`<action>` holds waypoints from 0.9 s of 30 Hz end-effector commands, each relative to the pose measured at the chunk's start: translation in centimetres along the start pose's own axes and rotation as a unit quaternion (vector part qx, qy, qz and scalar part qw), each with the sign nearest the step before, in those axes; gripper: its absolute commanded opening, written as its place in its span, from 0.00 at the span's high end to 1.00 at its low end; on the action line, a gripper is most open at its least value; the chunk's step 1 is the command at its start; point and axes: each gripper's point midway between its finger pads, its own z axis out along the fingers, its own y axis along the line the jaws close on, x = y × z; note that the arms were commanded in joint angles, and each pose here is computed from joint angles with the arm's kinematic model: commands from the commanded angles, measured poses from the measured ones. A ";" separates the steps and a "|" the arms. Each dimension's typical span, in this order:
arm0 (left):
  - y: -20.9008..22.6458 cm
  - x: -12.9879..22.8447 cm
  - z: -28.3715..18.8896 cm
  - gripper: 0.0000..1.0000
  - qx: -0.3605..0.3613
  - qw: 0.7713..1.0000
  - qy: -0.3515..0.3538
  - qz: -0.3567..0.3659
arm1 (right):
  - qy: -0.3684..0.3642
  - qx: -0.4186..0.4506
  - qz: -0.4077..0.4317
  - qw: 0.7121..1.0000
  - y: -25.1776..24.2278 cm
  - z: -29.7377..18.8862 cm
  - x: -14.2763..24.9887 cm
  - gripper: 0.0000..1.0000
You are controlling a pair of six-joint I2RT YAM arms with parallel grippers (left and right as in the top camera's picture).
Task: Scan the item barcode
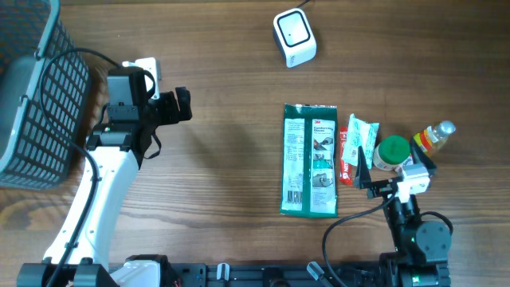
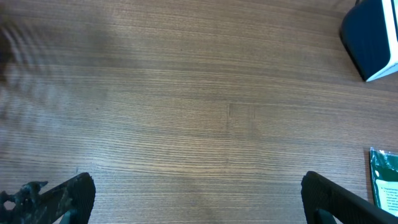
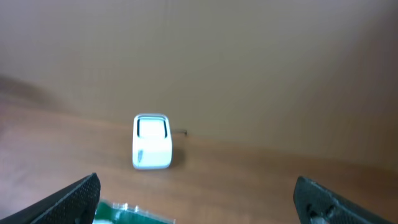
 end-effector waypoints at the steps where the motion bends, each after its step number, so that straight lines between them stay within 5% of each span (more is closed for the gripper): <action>1: -0.3 -0.1 0.0 0.00 0.007 1.000 0.000 0.005 | 0.040 0.009 0.004 0.999 -0.3 -0.1 2.0 0.00; 23: -0.2 0.0 0.0 0.00 0.006 1.000 0.002 0.004 | 0.042 0.024 0.049 0.998 -0.7 -0.2 2.1 0.00; 27: -0.6 -0.2 -3.3 0.00 0.009 1.000 -0.013 0.006 | 0.042 0.024 0.049 0.998 -0.7 -0.2 2.1 0.00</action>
